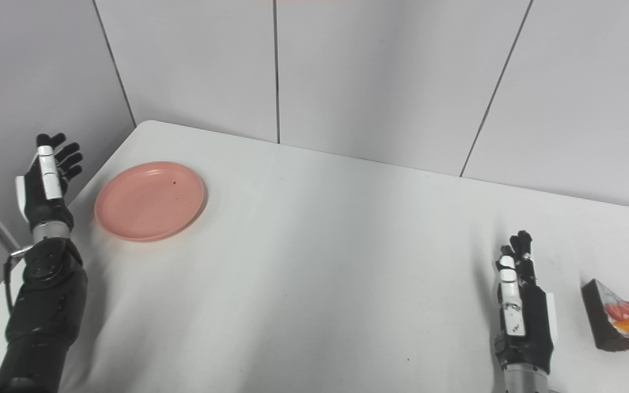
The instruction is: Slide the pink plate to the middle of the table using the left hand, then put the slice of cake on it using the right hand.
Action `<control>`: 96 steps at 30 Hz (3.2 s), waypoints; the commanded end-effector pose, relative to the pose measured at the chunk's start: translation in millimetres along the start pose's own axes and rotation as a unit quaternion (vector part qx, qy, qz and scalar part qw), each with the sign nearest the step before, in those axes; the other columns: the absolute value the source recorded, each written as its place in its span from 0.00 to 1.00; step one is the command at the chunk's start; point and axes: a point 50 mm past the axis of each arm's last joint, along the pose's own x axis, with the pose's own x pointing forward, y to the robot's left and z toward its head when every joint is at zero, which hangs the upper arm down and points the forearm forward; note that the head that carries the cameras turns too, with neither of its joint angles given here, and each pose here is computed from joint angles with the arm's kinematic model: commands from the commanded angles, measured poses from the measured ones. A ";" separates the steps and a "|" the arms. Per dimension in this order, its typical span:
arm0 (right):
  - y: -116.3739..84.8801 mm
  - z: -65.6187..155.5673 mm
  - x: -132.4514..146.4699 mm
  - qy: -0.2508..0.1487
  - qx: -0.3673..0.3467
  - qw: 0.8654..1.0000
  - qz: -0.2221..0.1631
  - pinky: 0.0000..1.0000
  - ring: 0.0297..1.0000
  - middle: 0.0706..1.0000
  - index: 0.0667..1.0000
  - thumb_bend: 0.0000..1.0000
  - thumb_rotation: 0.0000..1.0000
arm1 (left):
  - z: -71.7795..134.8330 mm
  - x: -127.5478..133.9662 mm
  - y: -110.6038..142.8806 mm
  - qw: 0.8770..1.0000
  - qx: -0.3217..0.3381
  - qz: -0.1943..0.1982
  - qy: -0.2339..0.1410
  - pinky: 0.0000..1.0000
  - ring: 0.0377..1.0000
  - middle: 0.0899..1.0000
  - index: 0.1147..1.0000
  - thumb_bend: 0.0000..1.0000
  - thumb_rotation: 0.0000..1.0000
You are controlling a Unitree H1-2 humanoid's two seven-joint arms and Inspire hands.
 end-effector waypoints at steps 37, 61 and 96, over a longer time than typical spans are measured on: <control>6.6 12.2 -3.4 -0.015 -0.001 1.000 -0.004 1.00 0.97 0.98 0.97 0.38 0.80 | -23.0 -11.2 -67.3 0.973 0.012 -0.202 0.110 0.87 0.87 0.85 0.84 0.89 1.00; 9.9 9.4 -2.1 -0.013 -0.006 1.000 -0.006 1.00 0.97 0.98 0.98 0.43 0.79 | -28.4 -38.9 -124.1 0.939 -0.044 -0.315 0.132 0.84 0.86 0.84 0.82 0.93 1.00; 46.7 -3.7 -1.7 -0.007 -0.029 0.999 0.020 1.00 0.99 0.97 1.00 0.56 0.86 | -43.9 -155.2 -183.7 0.899 -0.054 -0.408 0.148 0.92 0.93 0.92 0.91 0.85 1.00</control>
